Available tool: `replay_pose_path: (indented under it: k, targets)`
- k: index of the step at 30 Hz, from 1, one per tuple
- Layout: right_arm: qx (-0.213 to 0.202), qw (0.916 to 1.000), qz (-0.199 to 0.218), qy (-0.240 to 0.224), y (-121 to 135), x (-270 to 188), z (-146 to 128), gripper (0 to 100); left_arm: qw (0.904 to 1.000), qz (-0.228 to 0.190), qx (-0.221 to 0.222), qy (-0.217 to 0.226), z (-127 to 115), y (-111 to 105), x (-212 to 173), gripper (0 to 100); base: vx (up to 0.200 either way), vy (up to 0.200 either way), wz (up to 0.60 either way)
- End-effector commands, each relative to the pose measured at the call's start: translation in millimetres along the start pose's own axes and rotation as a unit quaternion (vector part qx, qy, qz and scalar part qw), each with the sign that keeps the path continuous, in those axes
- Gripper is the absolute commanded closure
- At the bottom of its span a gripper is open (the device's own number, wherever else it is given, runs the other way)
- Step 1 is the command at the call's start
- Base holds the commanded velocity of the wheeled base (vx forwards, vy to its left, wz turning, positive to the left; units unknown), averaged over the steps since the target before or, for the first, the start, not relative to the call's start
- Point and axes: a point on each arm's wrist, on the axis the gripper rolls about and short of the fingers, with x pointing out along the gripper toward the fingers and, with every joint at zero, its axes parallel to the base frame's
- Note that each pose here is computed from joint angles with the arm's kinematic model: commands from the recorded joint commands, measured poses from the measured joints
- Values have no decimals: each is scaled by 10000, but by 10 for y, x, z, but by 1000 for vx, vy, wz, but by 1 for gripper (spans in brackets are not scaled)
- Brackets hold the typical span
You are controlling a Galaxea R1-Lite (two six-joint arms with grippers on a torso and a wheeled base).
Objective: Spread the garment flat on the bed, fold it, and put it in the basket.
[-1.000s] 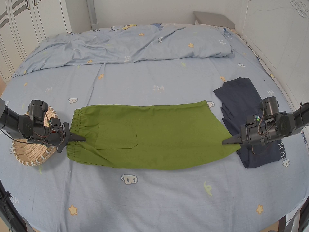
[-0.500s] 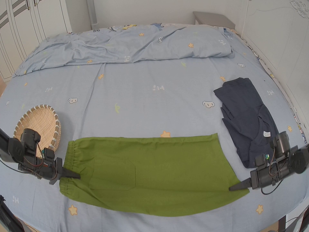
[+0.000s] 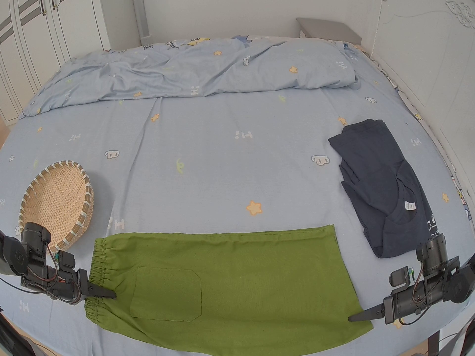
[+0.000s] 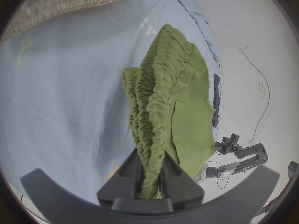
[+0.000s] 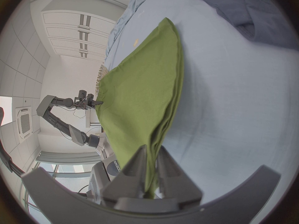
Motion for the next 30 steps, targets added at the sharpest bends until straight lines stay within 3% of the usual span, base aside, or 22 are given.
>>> replay_pose_path:
  k: [1,6,7,12,16,23,24,30]
  targets:
    - [90,9999,-8,81,-27,19,-40,0,10000,12,2,-43,-5,-5,-22,100,0,0,0]
    - [-318,9981,-14,-524,86,-155,20,0,9991,116,91,-404,-3,-48,-179,100,0,0,0]
    - [-376,9948,-87,-940,98,-267,137,0,9984,154,152,-521,-23,-79,-245,100,0,0,0]
    - [-406,9828,67,-1799,341,-535,496,0,9955,336,271,-841,-1,-153,-481,100,0,0,0]
    - [-551,9784,233,-1981,513,-588,614,0,9954,467,377,-752,7,-164,-650,100,0,0,0]
    - [-600,9773,245,-2019,548,-612,632,0,9936,704,467,-753,175,-273,-865,100,0,0,0]
    - [-627,9768,261,-2031,562,-620,649,0,9910,707,784,-821,210,-449,-911,100,0,0,0]
    - [-695,9758,285,-2054,644,-678,630,0,9838,837,1460,-616,192,-944,-906,100,0,0,0]
